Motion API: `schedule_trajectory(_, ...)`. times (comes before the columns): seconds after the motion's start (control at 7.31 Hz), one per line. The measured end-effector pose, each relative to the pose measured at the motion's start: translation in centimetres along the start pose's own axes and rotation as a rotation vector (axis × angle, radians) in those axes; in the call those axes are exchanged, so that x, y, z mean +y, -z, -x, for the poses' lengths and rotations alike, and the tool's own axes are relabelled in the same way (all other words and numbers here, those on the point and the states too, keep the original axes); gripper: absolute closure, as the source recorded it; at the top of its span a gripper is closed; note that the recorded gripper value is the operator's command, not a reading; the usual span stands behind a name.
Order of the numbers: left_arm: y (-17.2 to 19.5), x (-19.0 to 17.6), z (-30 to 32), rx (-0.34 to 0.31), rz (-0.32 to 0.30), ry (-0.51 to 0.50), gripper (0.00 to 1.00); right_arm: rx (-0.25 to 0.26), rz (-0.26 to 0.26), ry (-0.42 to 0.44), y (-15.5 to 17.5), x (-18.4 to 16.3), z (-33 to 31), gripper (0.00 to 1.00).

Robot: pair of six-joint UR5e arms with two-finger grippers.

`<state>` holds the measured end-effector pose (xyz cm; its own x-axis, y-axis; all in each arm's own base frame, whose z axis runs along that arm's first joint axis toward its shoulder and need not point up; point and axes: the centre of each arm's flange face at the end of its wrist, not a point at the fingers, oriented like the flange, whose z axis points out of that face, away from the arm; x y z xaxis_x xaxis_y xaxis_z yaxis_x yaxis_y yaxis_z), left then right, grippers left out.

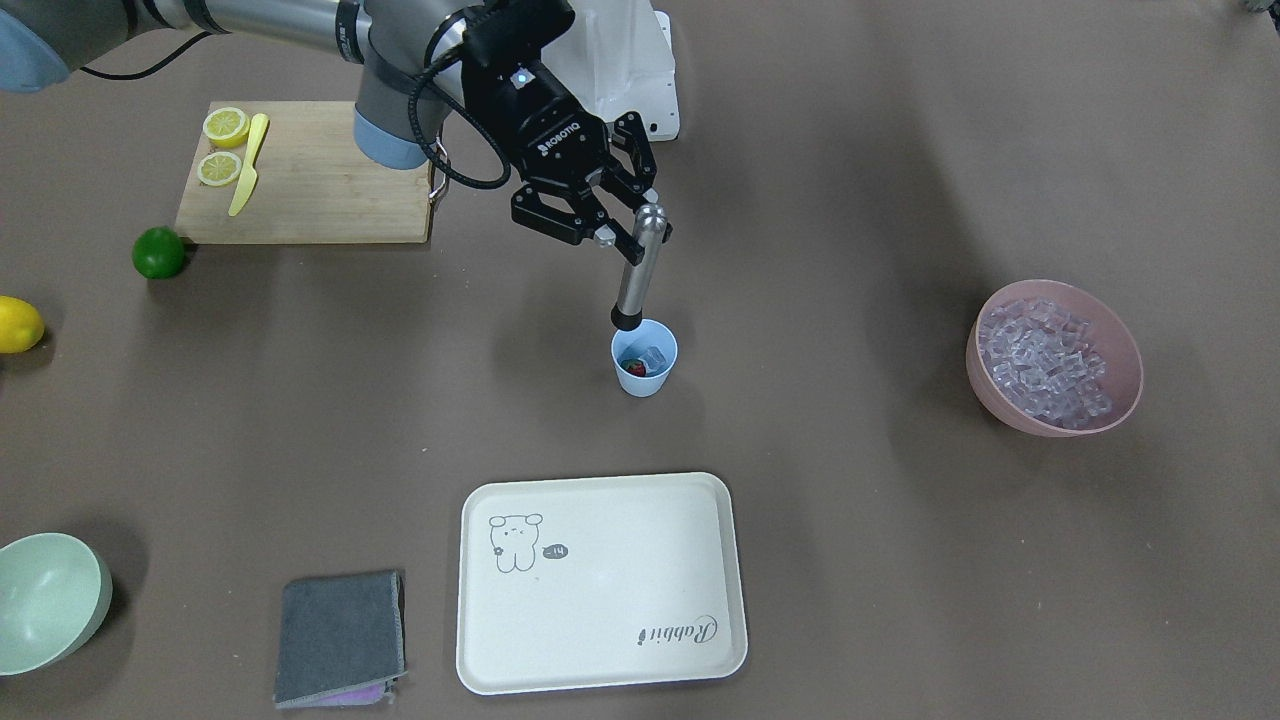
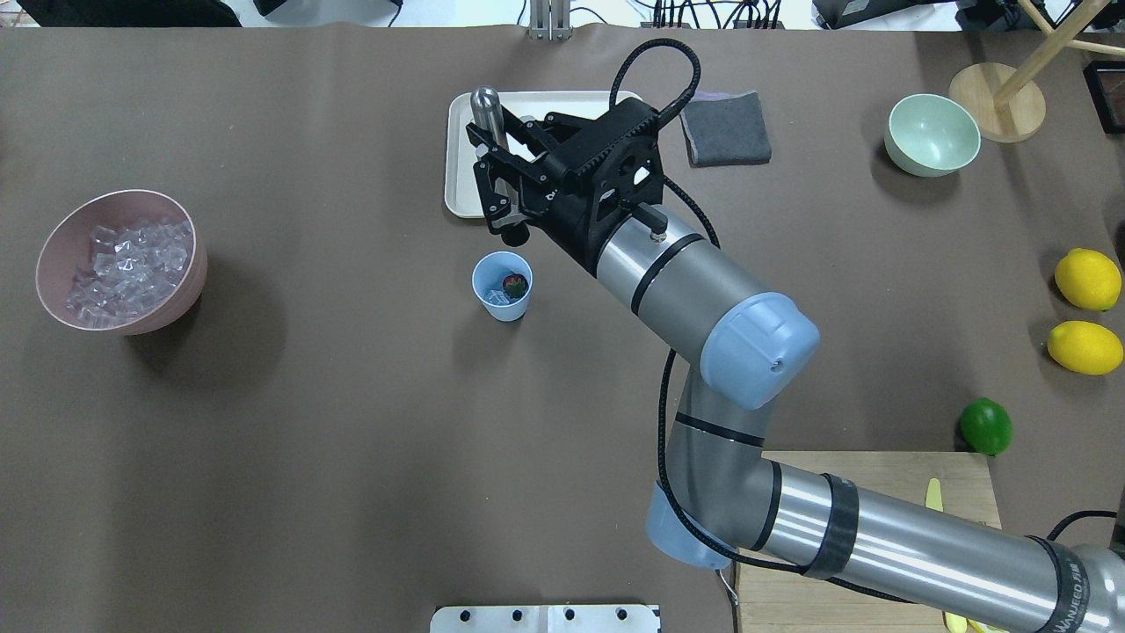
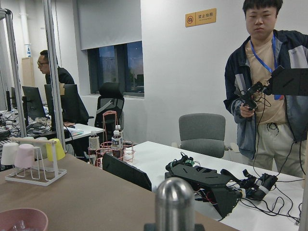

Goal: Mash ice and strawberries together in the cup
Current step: 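Lower the muddler with the right gripper into the light-blue cup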

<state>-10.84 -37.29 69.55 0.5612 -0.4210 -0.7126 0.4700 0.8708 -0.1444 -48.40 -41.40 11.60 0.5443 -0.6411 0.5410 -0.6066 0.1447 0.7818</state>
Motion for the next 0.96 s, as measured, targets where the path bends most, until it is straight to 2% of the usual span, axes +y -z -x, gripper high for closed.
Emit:
schedule_trajectory(0.55, -0.8, -1.4, 0.1, -0.005, 0.003, -0.002, 0.02, -0.002, 0.051, 0.011, -1.9, 3.1, 2.1, 1.0)
schedule_trajectory(0.96, -1.2, -2.4, 0.0, -0.006, 0.004, -0.005, 0.02, -0.001, 0.062, 0.01, -2.6, 3.7, 2.6, 1.0)
